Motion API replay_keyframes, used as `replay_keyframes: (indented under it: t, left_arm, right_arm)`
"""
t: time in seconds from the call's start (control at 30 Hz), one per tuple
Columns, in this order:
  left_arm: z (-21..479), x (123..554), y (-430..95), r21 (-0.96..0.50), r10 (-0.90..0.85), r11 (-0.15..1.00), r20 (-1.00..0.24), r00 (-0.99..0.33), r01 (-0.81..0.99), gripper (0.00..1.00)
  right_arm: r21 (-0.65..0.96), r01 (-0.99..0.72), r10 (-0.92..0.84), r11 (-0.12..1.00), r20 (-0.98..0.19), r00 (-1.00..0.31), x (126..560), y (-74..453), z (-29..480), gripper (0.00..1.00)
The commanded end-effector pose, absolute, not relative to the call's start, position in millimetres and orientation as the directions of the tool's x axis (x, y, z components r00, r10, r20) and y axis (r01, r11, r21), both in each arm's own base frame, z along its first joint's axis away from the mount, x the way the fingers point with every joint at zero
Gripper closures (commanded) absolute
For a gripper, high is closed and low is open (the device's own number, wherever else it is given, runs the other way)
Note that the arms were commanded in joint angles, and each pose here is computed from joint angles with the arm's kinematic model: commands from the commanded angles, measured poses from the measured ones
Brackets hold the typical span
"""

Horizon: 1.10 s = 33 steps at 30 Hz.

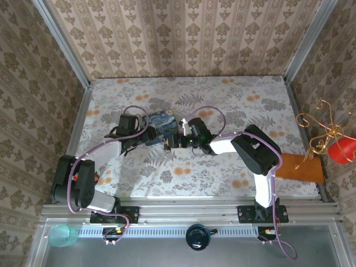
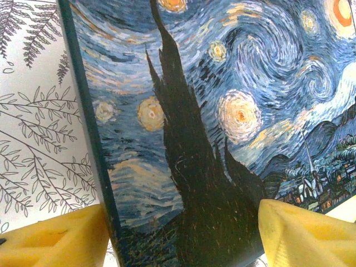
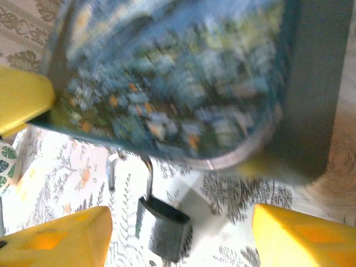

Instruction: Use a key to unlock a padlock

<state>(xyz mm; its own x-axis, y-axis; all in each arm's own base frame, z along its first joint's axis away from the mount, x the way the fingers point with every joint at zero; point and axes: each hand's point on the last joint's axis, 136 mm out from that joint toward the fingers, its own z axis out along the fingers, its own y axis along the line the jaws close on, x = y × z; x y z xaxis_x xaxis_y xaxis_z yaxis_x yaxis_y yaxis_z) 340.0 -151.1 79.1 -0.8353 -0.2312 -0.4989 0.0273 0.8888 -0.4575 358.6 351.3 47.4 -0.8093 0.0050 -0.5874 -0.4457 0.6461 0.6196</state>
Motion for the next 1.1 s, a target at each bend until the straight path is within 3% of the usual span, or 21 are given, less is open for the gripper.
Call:
replay_keyframes:
  t: [0.0,0.23,0.9,1.07]
  left_arm:
    - [49,320,-137,-0.393,-0.232,0.918,-0.432,-0.872,-0.050,0.31]
    - [49,320,-137,-0.397,-0.244,0.916,-0.436,-0.866,-0.058,0.32]
    - [51,317,-142,-0.417,-0.251,0.907,-0.440,-0.862,-0.051,0.34]
    - [52,316,-144,-0.415,-0.248,0.908,-0.444,-0.861,-0.048,0.34]
  right_arm:
    - [0.647,-0.445,0.027,0.620,-0.584,-0.811,351,360,51,0.31]
    - [0.588,-0.444,-0.040,0.676,-0.572,-0.819,344,362,31,0.40]
    - [0.433,-0.437,-0.171,0.788,-0.528,-0.832,339,368,-11,0.47]
    - [0.427,-0.419,-0.177,0.801,-0.499,-0.848,340,368,-18,0.56]
